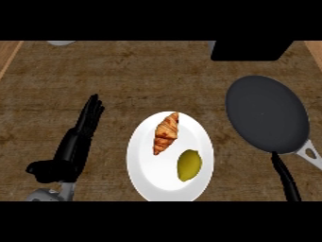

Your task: Pick the lemon from the plate and place it in the pan

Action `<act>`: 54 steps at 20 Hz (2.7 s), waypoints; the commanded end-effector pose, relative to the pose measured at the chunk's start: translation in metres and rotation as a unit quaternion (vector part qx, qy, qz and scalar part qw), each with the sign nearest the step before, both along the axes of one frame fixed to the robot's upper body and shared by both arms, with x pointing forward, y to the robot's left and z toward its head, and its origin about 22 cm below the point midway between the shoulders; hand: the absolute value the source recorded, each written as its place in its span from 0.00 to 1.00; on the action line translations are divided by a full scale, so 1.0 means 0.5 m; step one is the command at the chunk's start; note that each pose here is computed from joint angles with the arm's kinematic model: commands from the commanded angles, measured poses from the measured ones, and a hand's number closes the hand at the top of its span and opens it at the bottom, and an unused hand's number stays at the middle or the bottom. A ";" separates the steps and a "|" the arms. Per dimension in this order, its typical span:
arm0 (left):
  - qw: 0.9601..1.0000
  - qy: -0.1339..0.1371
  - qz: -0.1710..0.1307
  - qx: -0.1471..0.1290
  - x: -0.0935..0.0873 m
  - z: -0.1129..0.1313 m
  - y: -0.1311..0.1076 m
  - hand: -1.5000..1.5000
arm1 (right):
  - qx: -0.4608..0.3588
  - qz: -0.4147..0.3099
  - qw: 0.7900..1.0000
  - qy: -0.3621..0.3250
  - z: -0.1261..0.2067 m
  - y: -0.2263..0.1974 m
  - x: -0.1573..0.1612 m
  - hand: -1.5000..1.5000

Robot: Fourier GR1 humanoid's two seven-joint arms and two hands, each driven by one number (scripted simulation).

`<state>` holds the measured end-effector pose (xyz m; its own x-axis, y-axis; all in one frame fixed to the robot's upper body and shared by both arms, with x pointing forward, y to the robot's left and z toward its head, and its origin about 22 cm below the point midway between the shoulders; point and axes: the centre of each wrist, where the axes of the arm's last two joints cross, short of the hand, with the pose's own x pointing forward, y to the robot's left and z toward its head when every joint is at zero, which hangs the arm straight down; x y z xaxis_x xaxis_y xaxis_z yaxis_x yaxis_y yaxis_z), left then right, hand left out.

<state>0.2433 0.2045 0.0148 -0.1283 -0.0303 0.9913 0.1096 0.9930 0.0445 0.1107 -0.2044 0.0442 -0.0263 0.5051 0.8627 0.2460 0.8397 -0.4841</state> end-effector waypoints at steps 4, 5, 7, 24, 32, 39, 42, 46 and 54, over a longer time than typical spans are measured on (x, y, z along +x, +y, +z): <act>1.000 -0.007 -0.010 0.005 0.007 -0.012 -0.024 0.50 | -0.098 0.037 0.986 0.129 0.022 0.038 0.060 0.00; 1.000 -0.004 -0.018 0.003 0.013 -0.005 -0.008 0.50 | -0.122 0.043 0.979 0.158 0.027 0.021 0.071 0.00; 1.000 -0.005 -0.017 0.008 0.011 0.000 -0.009 0.50 | -0.155 0.062 0.966 0.199 0.006 0.054 0.089 0.00; 1.000 -0.008 0.004 0.000 -0.015 0.007 0.002 0.50 | -0.202 0.082 0.926 0.308 -0.031 0.207 0.165 0.00; 1.000 0.004 -0.008 -0.006 -0.047 -0.040 0.018 0.50 | -0.175 0.074 0.936 0.296 -0.071 0.189 0.200 0.00; 1.000 0.001 -0.010 -0.001 -0.002 -0.008 0.000 0.50 | -0.169 0.063 0.937 0.301 -0.128 0.191 0.231 0.00; 1.000 -0.004 0.003 0.000 -0.014 -0.026 -0.007 0.50 | -0.183 0.061 0.927 0.323 -0.135 0.216 0.215 0.00; 1.000 0.012 -0.002 -0.001 0.001 -0.014 0.026 0.50 | -0.208 0.108 0.908 0.347 -0.145 0.205 0.245 1.00; 1.000 0.000 -0.007 0.003 -0.018 0.003 -0.011 0.50 | -0.266 0.117 0.901 0.322 -0.174 0.182 0.264 1.00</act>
